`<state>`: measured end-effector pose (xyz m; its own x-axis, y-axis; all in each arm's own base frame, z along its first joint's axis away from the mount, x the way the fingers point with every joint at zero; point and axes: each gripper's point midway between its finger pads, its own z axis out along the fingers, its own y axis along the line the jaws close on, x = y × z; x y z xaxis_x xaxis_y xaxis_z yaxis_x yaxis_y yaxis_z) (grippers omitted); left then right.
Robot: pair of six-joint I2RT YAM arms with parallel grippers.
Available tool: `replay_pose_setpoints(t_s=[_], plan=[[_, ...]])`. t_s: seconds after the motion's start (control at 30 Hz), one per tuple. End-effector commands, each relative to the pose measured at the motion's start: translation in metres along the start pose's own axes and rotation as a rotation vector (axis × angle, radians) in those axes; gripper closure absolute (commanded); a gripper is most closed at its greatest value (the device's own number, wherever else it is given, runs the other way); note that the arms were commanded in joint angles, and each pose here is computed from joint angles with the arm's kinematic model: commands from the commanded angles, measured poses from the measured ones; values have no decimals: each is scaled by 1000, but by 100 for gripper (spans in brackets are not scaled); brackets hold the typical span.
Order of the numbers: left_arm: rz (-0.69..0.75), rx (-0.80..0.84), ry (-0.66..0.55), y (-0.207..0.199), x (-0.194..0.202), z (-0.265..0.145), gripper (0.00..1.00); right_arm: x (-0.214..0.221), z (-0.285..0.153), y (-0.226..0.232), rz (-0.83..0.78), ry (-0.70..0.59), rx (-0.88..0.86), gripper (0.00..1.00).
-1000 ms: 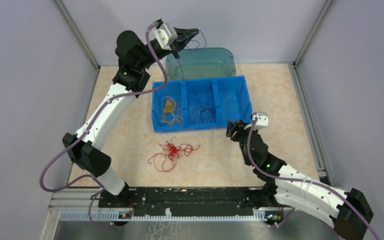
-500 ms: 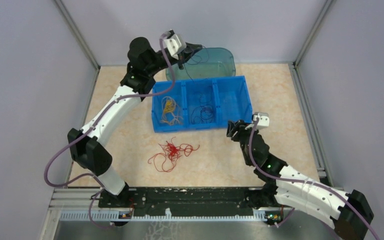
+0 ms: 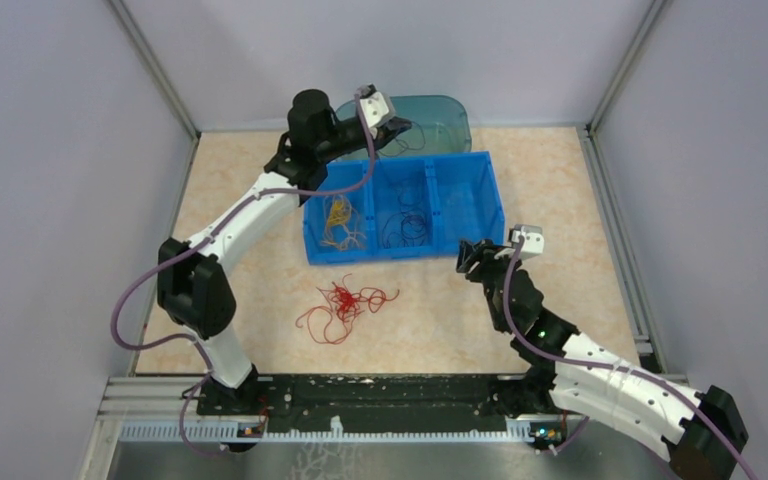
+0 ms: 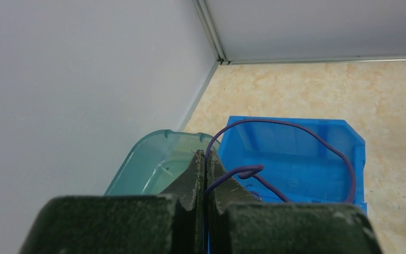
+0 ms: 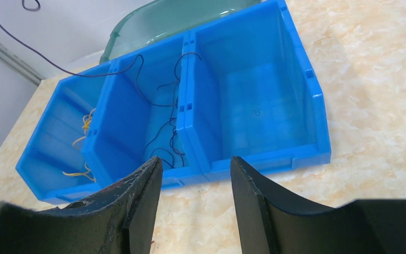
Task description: Untangle the cables
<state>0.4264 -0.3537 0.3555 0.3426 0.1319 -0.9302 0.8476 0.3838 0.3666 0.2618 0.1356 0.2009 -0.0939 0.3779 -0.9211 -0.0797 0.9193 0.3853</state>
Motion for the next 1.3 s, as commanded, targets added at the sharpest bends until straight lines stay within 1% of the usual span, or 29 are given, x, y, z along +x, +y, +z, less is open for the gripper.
replay_pose_setpoints(t_s=[0.0, 0.1, 0.17, 0.23, 0.3, 0.57, 0.73, 0.97, 1.17, 1.27], plan=[[103, -58, -117, 27, -63, -3, 100, -22, 2, 7, 31, -52, -7, 49], [158, -77, -197, 45, -113, -4, 100, -22, 4, 8, 39, -52, -9, 49], [169, -87, -240, 53, -137, -4, 100, -20, 5, 10, 46, -44, -15, 49], [171, -87, -263, 54, -148, -5, 100, -18, 6, 13, 52, -34, -21, 49], [165, -84, -267, 51, -149, -7, 100, -15, 6, 14, 54, -24, -26, 49], [115, -56, -207, 33, -110, -8, 100, -14, 6, 12, 50, -20, -21, 49], [74, -40, -156, 23, -78, -4, 100, -13, 6, 12, 51, -21, -18, 49], [28, -27, -51, 14, -15, 7, 100, -17, 6, 12, 50, -28, -19, 49], [-38, -7, 22, 4, 31, 16, 100, -18, 4, 8, 51, -35, -6, 49], [-76, -6, 80, -1, 58, 19, 100, -17, 4, 6, 53, -38, -3, 49]])
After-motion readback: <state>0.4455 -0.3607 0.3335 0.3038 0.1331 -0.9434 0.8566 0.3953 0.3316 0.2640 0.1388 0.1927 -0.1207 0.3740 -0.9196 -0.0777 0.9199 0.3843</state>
